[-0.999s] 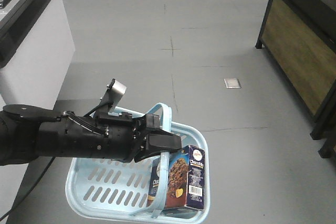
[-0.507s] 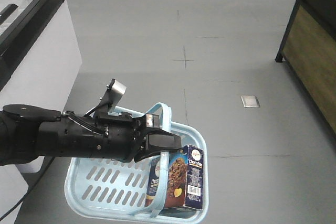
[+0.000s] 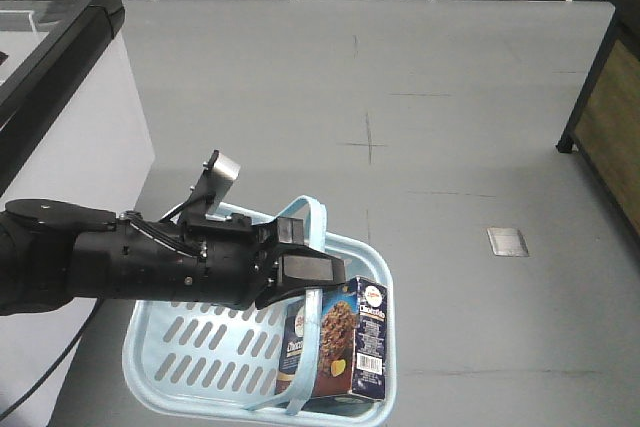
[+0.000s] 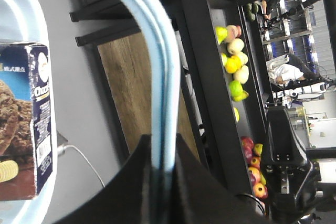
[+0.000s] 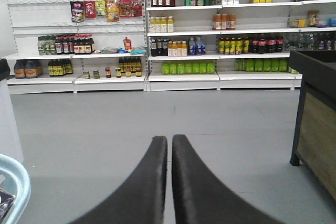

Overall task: Left arm holds basket, right arm returns cookies
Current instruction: 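Hold the basket in the left gripper while driving down the aisle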

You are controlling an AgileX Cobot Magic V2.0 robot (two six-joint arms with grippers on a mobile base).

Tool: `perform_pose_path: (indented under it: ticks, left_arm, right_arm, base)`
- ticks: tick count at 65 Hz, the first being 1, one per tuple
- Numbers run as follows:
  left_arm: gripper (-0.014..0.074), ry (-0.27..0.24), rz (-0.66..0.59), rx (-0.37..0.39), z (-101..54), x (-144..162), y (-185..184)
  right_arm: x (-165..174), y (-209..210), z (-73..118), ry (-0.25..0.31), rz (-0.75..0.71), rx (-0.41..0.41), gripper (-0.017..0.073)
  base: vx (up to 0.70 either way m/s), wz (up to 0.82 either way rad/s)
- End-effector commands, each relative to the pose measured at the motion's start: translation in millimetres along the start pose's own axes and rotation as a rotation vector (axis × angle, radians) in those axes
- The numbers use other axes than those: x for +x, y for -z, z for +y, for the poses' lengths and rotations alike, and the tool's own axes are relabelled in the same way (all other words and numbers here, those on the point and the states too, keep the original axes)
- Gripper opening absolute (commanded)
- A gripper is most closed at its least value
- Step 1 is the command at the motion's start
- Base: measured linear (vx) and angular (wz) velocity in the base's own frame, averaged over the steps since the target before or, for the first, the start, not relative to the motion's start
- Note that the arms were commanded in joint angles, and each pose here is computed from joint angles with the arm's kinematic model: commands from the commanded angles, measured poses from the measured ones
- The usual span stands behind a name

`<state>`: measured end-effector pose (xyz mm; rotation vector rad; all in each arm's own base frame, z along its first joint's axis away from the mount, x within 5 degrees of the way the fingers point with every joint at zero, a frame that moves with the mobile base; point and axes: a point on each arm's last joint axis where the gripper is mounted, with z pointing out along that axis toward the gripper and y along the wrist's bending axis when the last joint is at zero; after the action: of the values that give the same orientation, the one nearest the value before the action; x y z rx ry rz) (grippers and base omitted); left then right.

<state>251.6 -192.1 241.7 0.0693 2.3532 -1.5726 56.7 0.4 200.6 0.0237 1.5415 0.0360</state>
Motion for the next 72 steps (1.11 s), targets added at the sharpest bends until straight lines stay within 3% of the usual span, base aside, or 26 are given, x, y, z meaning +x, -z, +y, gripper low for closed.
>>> perform_pose_path:
  ticks: [1, 72]
  left_arm:
    - [-0.0003, -0.003, -0.049, 0.140, -31.9, -6.4, 9.1]
    - [-0.0003, -0.003, -0.049, 0.139, -31.8, -6.5, 9.1]
  right_arm:
    - [-1.1, 0.6, -0.4, 0.016, -0.067, 0.006, -0.0006]
    - [-1.1, 0.6, -0.4, 0.016, -0.067, 0.006, -0.0006]
  base:
    - [0.44, 0.00]
    - [0.48, -0.01]
